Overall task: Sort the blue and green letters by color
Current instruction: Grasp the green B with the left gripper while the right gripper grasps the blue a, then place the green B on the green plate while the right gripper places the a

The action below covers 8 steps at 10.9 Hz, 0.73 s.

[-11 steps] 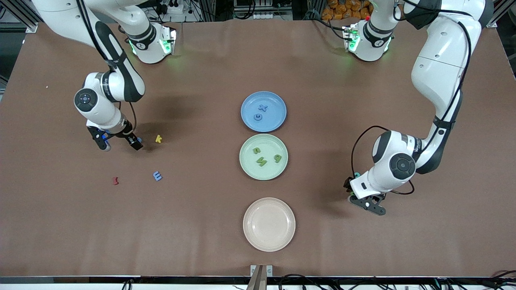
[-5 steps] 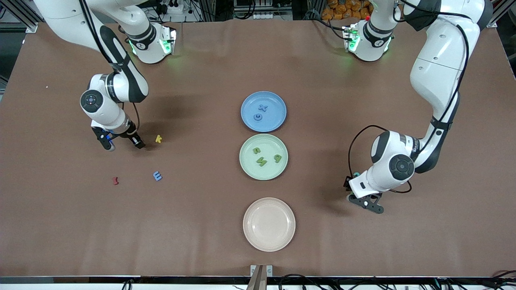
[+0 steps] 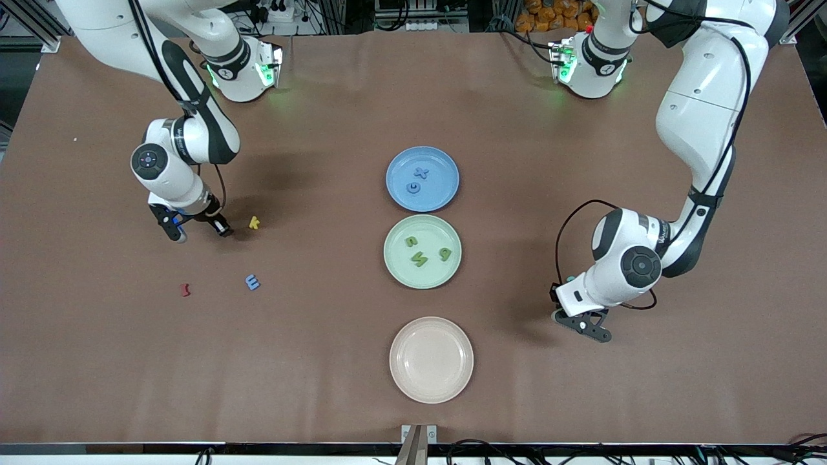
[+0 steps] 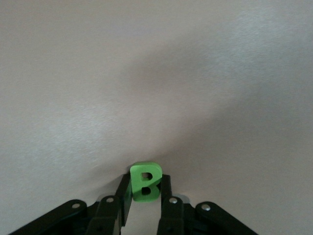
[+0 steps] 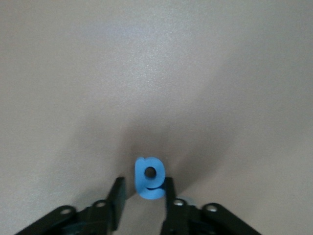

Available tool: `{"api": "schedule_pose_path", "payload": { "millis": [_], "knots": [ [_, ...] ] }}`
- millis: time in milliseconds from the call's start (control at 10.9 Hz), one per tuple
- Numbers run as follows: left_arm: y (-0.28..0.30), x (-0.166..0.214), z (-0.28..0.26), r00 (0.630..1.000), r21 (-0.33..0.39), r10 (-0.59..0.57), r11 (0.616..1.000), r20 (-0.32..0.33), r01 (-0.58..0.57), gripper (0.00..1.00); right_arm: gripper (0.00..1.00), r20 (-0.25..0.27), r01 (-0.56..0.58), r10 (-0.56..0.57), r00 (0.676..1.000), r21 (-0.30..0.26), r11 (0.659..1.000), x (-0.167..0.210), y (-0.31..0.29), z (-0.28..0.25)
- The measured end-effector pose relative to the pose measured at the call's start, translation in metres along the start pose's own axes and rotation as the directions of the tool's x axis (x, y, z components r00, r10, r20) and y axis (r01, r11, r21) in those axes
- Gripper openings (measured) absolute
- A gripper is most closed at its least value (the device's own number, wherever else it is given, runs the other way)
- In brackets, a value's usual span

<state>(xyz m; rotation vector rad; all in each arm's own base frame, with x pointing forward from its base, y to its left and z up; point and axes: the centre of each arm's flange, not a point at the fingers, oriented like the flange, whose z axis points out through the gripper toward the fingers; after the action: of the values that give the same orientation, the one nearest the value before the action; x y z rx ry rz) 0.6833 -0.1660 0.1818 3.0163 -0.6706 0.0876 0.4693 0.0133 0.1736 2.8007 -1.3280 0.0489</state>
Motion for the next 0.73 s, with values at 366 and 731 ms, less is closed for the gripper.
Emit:
{"api": "schedule_pose_path", "payload": {
  "millis": [366, 731],
  "knots": [
    [0.083, 0.018, -0.013, 1.000, -0.008, -0.021, 1.000, -0.016, 0.021, 0.27, 0.25, -0.001, 0.001, -0.001, 1.000, 0.003, 1.000, 0.000, -0.001, -0.001],
    [0.180, 0.024, -0.029, 0.985, -0.040, -0.170, 0.985, -0.010, 0.169, 0.27, 0.25, 0.000, 0.015, -0.015, 1.000, 0.007, 1.000, -0.003, -0.007, -0.003]
  ]
}}
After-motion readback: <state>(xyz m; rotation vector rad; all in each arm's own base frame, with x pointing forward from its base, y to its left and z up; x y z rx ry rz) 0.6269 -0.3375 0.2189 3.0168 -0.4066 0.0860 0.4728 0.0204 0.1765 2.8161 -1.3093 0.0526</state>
